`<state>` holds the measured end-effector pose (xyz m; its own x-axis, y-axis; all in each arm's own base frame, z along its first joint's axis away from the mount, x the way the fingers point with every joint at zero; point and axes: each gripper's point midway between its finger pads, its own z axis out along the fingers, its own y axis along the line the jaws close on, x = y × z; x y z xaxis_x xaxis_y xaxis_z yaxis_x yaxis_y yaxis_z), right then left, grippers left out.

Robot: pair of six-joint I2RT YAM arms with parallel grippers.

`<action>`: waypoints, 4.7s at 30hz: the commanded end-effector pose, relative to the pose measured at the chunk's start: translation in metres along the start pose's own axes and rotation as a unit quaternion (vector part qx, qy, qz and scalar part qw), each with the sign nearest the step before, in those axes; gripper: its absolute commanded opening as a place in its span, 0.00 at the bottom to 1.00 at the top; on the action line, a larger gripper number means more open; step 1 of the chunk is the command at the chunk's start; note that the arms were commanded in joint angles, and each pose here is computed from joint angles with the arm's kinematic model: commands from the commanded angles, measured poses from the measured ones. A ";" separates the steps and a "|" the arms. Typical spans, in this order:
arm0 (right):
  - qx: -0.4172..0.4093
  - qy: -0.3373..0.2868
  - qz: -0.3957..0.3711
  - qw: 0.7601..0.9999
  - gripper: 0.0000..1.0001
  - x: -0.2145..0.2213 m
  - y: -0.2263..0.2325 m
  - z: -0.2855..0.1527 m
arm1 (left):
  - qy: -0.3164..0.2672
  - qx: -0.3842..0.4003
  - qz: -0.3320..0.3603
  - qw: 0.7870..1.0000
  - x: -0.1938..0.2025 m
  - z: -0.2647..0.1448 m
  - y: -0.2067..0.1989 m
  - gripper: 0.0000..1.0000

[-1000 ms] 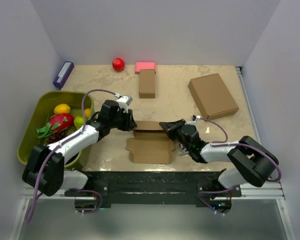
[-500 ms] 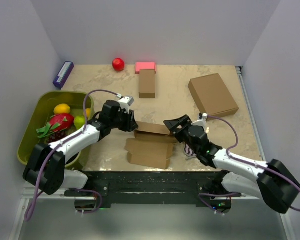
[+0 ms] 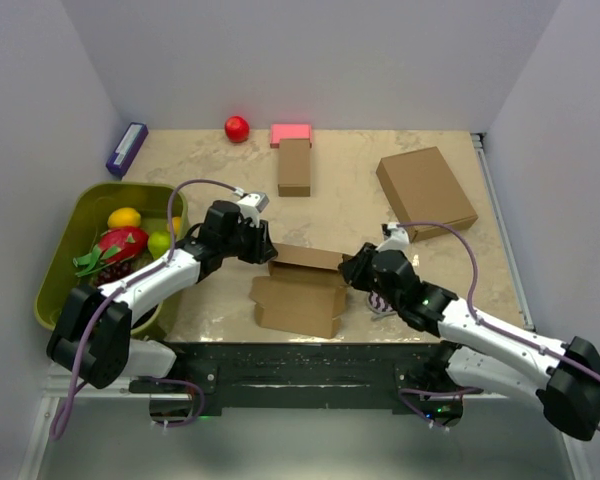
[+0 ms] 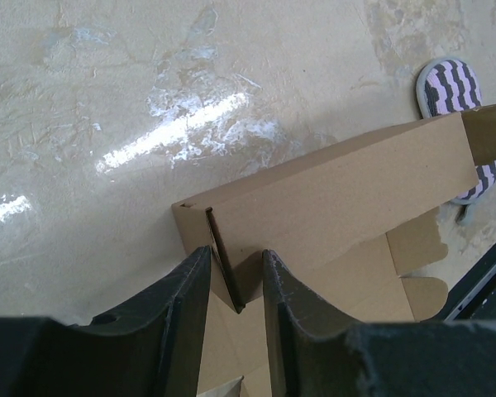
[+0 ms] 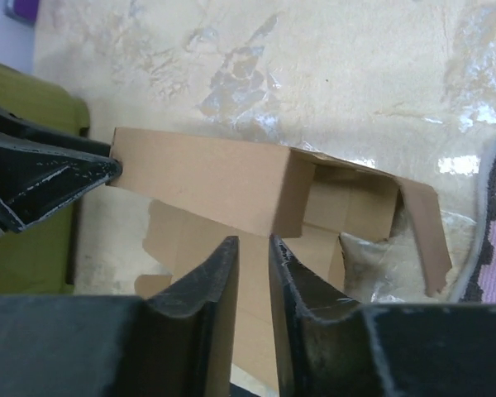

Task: Fold the paper box

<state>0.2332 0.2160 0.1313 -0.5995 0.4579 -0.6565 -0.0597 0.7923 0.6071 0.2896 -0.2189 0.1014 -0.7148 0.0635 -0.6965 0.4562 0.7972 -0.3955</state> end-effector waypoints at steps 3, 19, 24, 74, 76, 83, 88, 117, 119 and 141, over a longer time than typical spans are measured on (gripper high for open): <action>0.045 0.047 -0.124 0.990 0.20 0.023 0.015 0.015 | -0.003 0.005 0.003 1.000 -0.004 0.001 -0.003 0.36; 0.169 0.090 -0.136 0.972 0.04 0.072 -0.045 0.006 | -0.004 0.006 0.004 1.000 -0.005 0.001 -0.004 0.36; 0.219 0.107 -0.149 0.958 0.00 0.087 -0.069 0.011 | -0.003 0.006 0.004 1.000 -0.005 0.001 -0.004 0.36; 0.238 0.065 -0.145 0.958 0.10 0.021 -0.090 0.062 | -0.002 0.006 0.004 1.000 -0.004 0.001 -0.004 0.36; 0.232 0.073 -0.142 0.960 0.09 0.027 -0.090 0.067 | -0.002 0.006 0.004 1.000 -0.004 0.001 -0.004 0.36; 0.238 0.101 -0.136 0.956 0.04 0.046 -0.100 0.071 | -0.002 0.007 0.004 1.000 -0.005 0.001 -0.004 0.36; 0.243 0.085 -0.136 0.957 0.04 0.033 -0.097 0.059 | -0.002 0.008 0.004 1.000 -0.005 0.001 -0.005 0.36; 0.211 0.079 -0.103 0.969 0.03 0.046 -0.098 0.061 | -0.001 0.009 0.003 1.000 -0.004 0.002 -0.004 0.36; 0.197 0.072 -0.092 0.973 0.01 0.043 -0.091 0.060 | 0.000 0.008 0.003 1.000 -0.004 0.002 -0.004 0.36; 0.148 0.032 -0.055 0.987 0.00 0.024 -0.069 0.048 | 0.002 0.012 0.003 1.000 -0.003 0.002 -0.006 0.36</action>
<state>0.2575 0.1991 0.0397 -0.6903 0.3104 -0.6536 0.0695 0.9276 0.3671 0.2891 -0.2197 0.1007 -0.7171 0.0655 -0.6939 0.4590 0.7935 -0.3995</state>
